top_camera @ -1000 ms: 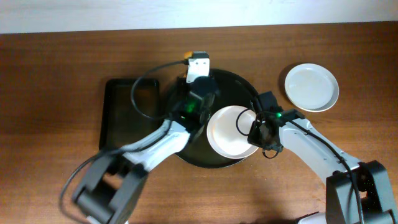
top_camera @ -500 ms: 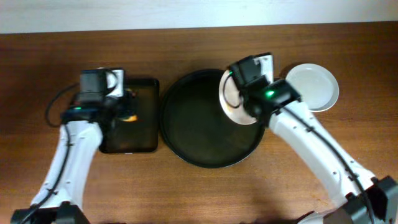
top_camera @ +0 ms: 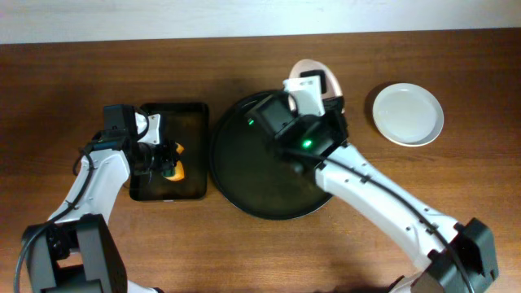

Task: Clean dirty plates on tray and stack at the side
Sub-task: 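Carry the pink-rimmed plate right and stack it on the pale blue plate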

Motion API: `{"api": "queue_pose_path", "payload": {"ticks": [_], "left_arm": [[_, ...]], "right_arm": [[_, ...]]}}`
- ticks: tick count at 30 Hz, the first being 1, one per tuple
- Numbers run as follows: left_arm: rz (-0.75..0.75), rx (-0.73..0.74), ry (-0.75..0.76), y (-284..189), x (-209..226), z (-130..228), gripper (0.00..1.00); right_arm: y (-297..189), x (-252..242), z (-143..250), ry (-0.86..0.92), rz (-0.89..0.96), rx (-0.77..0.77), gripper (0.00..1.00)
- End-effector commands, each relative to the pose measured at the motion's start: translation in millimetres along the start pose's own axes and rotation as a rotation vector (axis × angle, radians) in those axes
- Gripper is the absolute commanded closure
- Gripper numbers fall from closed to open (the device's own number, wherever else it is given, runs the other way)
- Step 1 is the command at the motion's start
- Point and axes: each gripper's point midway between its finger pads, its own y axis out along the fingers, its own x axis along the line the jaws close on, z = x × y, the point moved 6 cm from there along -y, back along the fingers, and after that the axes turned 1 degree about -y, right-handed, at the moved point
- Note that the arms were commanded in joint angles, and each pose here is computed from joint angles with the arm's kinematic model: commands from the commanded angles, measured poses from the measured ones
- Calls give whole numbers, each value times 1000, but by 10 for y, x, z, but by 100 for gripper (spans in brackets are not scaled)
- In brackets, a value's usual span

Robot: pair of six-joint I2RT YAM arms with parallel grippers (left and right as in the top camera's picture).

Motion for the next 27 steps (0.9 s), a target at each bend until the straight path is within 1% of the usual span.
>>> {"api": "queue_pose_path", "payload": {"ticks": [1,2,4,5,7,8,11,13,15,16,17,19,20,21,23,24,25,26,27], "left_arm": [[-39,-4,20,15,65,2,99],[-39,-6,21,15,66,-3,99],[-55,-14,24,15,83,-18,99],[-61,-17,25,16,90,-24,99],[-62,-17,24,16,91,-25,99],[-62,-17,25,16,91,-25,99],[-62,-18,24,16,91,-25,98],[-62,-21,26,16,91,-32,98],[-62,-25,27,16,91,-39,98],[-62,-25,27,16,91,-39,92],[-62,-24,27,16,91,-37,87],[-62,-26,28,16,90,-41,83],[-62,-32,30,15,90,-53,67],[-61,-40,33,14,88,-68,55],[-71,-76,45,9,96,-135,33],[-77,-96,55,6,100,-174,23],[-75,-115,62,1,95,-210,13],[-75,-127,69,-6,92,-232,4],[-75,-137,73,-12,88,-251,2]], "right_arm": [[608,-218,99,148,-103,182,96],[846,-316,179,209,-160,257,96],[1378,-595,390,409,-343,412,96],[1585,-748,477,508,-419,454,96],[1897,-1045,637,665,-511,491,96],[2113,-1278,801,765,-542,512,96],[2477,-1569,1226,878,-517,584,96],[2665,-1543,1478,905,-520,645,96],[2760,-1401,1581,915,-562,681,96],[2767,-1390,1596,911,-556,687,86],[2769,-1397,1596,911,-552,686,67],[2711,-1492,1497,879,-560,652,30],[2646,-1555,1408,836,-574,631,15],[2569,-1607,1304,809,-589,620,13],[2366,-1577,1020,727,-694,595,13],[2229,-1475,834,641,-792,557,12],[2084,-1345,675,549,-869,526,10],[1910,-1162,522,453,-931,508,7],[1778,-967,425,388,-977,493,4]]}}
